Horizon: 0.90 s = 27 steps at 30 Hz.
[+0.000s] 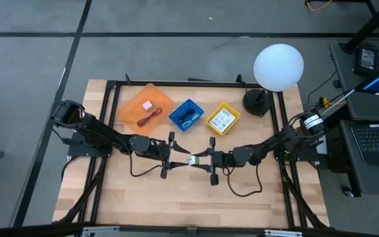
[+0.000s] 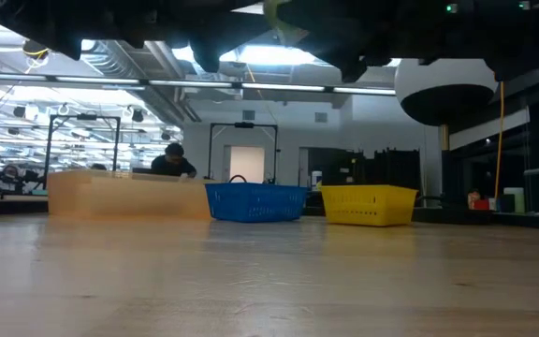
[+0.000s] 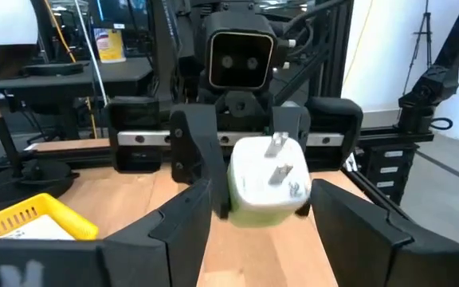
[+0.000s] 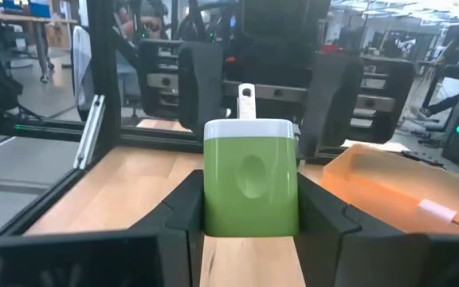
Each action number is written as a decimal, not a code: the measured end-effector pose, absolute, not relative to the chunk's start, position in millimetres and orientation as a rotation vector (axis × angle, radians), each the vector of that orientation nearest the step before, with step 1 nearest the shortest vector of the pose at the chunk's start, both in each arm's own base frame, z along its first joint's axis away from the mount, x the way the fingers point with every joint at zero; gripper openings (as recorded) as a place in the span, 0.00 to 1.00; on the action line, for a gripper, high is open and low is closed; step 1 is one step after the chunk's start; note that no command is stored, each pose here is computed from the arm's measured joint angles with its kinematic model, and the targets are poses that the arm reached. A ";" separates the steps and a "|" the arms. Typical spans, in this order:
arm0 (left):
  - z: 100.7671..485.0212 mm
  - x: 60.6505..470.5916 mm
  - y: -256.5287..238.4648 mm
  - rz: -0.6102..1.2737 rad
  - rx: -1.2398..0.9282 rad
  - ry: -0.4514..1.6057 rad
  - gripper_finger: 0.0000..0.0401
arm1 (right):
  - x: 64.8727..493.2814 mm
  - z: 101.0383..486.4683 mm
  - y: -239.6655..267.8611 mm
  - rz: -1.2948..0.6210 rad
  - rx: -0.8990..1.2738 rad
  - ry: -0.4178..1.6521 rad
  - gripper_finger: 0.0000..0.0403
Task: Pick and place items into bin
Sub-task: Put the green charger adapter into the orange bin
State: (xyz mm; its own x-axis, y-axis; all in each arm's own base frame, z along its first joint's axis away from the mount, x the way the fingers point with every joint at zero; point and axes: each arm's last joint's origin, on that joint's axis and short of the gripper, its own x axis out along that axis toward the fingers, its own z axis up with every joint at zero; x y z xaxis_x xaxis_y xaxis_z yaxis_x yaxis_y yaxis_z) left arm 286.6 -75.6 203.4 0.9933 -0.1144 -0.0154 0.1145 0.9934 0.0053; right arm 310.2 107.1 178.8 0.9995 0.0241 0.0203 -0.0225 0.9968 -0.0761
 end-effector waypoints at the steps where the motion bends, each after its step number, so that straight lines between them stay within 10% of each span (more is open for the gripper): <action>1: 203.5 286.6 -75.6 -0.114 0.006 0.015 0.52 | 312.3 179.4 106.4 0.021 -0.079 -0.013 0.31; 27: 204.9 286.7 -75.1 -0.109 0.013 0.000 0.51 | 324.5 186.8 89.8 0.038 -0.075 -0.031 0.31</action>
